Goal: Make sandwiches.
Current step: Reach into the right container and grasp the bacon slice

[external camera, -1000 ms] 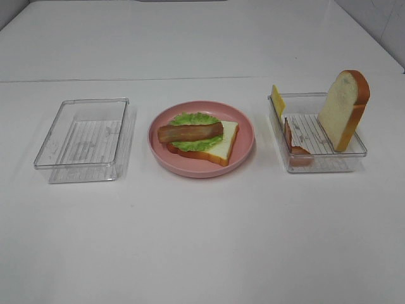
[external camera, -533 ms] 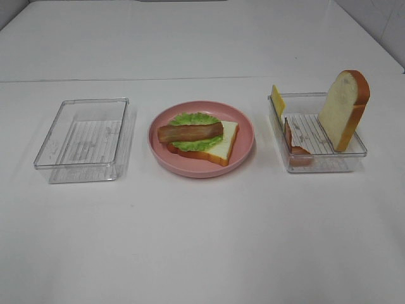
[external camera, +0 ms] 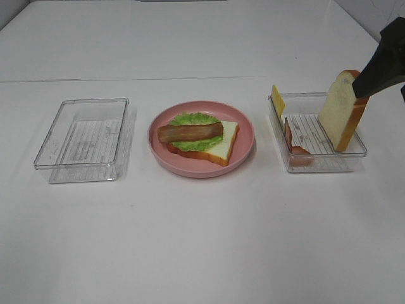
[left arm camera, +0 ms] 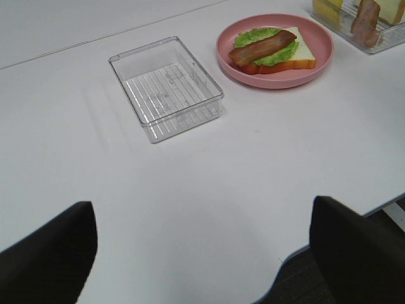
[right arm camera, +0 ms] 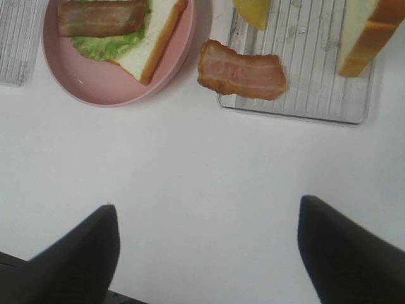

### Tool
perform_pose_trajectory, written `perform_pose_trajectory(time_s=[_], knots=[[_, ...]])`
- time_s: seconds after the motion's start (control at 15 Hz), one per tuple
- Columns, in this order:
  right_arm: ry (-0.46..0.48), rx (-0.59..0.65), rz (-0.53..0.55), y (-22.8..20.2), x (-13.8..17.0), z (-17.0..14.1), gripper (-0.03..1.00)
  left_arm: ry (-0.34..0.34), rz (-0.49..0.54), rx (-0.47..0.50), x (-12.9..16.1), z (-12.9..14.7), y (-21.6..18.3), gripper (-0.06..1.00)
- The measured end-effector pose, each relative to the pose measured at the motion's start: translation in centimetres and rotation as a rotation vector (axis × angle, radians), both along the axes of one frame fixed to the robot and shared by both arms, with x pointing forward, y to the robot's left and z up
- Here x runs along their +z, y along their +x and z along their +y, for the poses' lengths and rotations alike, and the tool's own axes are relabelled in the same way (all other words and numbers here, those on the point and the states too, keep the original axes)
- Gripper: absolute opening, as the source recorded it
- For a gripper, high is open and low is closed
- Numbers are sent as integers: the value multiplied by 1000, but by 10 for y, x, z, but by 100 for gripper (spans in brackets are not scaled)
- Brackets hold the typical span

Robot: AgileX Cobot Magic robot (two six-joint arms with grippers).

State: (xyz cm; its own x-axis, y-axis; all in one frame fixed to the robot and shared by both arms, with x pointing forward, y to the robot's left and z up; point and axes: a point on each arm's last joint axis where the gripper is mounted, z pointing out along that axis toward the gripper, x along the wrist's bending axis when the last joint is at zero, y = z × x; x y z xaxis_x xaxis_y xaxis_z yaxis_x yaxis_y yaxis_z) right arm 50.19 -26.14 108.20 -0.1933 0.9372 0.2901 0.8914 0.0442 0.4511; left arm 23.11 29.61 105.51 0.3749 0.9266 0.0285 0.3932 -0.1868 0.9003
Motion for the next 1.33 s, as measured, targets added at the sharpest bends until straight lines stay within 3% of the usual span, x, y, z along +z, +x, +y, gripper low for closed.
perform_pose_trajectory(time_s=[0.33, 0.53, 0.73, 1.07, 1.33], knots=[[-5, 40, 60, 46, -10, 10, 72, 0, 0, 0, 0, 0, 0, 86], [-33, 149, 67, 65, -13, 43, 69, 0, 0, 0, 0, 0, 0, 86], [-42, 161, 116, 85, -26, 70, 68, 0, 0, 0, 0, 0, 0, 86], [-110, 142, 302, 120, -70, 78, 68, 0, -1, 0, 0, 0, 0, 86], [-157, 131, 333, 131, -100, 76, 68, -1, -1, -1, 0, 0, 0, 86]])
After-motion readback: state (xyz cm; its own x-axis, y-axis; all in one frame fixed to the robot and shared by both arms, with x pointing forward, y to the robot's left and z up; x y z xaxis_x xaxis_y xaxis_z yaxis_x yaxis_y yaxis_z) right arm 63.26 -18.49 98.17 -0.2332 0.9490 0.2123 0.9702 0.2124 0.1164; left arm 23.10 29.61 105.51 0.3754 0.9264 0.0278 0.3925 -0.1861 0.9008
